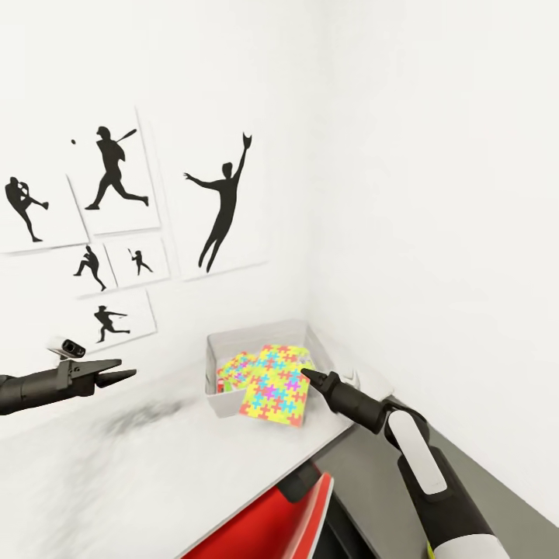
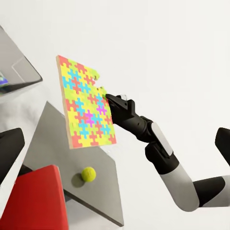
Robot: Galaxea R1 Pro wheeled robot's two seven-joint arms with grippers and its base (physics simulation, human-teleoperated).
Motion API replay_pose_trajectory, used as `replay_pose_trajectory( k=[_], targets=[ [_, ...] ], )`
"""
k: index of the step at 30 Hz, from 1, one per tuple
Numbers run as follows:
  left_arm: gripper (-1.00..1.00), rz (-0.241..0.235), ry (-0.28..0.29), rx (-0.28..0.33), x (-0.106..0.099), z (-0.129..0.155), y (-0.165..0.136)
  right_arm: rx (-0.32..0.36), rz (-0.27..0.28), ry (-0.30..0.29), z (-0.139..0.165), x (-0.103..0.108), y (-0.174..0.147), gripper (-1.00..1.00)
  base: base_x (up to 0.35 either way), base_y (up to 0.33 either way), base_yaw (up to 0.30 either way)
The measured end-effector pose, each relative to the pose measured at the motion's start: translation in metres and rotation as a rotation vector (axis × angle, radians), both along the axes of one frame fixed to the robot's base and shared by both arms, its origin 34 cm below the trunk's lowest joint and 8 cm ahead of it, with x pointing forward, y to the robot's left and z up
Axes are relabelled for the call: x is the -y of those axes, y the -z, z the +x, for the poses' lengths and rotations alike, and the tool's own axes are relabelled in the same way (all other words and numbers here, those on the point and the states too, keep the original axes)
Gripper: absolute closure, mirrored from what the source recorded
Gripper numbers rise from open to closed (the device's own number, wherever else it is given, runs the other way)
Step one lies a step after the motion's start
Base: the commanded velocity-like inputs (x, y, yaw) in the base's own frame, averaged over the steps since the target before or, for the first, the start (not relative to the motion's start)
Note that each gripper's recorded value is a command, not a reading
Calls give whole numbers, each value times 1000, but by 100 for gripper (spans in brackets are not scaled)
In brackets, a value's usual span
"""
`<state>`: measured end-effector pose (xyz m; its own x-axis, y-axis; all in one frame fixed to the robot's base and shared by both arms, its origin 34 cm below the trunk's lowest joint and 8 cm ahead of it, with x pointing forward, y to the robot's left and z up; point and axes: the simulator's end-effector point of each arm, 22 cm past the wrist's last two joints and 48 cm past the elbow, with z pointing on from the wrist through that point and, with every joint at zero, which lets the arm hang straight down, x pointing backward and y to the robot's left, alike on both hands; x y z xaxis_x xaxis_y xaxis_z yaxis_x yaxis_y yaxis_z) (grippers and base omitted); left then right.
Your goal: Put all the toys in the child's room - the three board games (two on the bed and one on the table), the two jigsaw puzzles on the table, and the tennis ball on the table - inside the toy box on the table in the child's room.
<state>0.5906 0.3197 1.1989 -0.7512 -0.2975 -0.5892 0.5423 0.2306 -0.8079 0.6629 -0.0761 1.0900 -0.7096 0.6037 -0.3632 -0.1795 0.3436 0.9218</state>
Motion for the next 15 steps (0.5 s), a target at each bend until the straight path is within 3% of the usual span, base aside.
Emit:
replay_pose_trajectory(
  k=[15],
  targets=[
    [-100, 0, -1, 2, 0, 0, 0, 4, 1, 0, 0, 0, -2, 100, 58, -31, 0]
  ],
)
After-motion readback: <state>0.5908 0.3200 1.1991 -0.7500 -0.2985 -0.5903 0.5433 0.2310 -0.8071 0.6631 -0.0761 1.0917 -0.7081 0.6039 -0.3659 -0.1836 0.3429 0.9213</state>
